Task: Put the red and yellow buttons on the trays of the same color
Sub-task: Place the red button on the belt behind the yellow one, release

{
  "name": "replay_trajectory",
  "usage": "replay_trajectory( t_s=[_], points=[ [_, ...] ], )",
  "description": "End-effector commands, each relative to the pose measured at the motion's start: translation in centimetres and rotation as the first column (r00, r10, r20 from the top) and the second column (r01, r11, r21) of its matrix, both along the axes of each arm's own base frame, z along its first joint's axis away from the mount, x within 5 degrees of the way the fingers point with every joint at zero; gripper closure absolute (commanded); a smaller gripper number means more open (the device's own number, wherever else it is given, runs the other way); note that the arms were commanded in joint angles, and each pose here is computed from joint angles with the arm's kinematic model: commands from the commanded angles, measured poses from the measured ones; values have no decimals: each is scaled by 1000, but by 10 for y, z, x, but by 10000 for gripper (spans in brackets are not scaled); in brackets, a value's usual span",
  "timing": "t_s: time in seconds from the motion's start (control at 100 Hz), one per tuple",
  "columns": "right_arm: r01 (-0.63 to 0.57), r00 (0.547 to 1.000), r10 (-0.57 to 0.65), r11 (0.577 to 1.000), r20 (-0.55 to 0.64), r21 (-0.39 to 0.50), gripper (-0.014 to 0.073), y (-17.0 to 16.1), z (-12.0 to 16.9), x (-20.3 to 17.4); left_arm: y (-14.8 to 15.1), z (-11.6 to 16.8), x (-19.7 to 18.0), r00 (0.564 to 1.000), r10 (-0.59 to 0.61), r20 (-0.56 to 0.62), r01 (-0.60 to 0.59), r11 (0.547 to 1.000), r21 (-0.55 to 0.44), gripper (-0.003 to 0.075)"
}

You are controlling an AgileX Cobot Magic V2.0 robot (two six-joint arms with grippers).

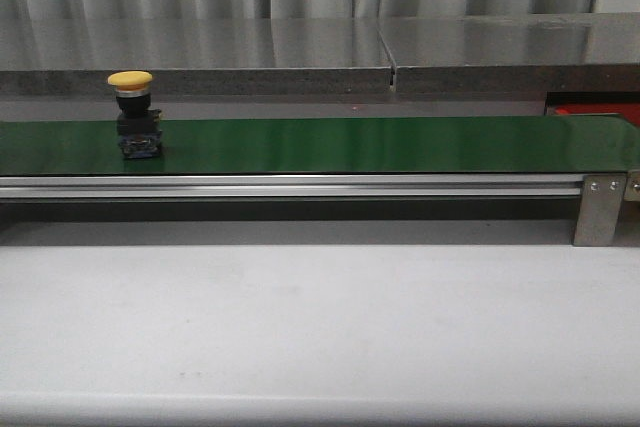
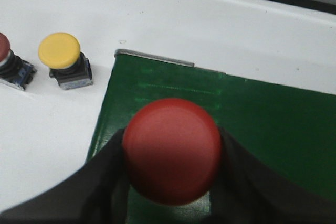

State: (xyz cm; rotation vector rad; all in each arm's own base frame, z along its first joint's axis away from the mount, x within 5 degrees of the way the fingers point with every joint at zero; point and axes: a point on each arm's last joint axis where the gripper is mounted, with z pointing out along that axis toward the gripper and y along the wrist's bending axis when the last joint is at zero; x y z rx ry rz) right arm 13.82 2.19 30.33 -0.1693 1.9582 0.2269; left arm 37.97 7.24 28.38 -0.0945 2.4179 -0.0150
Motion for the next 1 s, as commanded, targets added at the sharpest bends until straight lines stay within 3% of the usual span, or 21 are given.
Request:
replay_trajectory(
  t_s=[0.0,0.26,0.5,0.62,0.77,0.84,0.89,0.99],
  points=[
    [34,996,-35,999,80,17,712,-2,14,2,-5,16,2,994,4,108,-6,1000,17,739],
    [34,996,-35,999,80,17,712,-2,14,2,-1,-18,13,998,3,66,-6,999,51,739],
    [34,996,-35,999,80,17,712,-2,14,2,0,-26,16,999,2,46,-4,999,49,717],
    [34,996,-35,999,80,17,712,-2,14,2,-2,-28,14,1000,-4,18,3,999,41,565],
    [34,996,-35,999,80,17,712,-2,14,2,-9,-26,15,1000,-20,23,19,999,38,174],
    [34,996,-35,999,80,17,712,-2,14,2,-14,-21,14,999,-33,38,31,999,42,57],
    [34,996,-35,999,80,17,712,-2,14,2,-17,-15,13,998,-40,56,37,998,46,22],
    [34,996,-35,999,80,17,712,-2,14,2,-27,-2,9,994,-63,88,59,997,52,44]
  ],
)
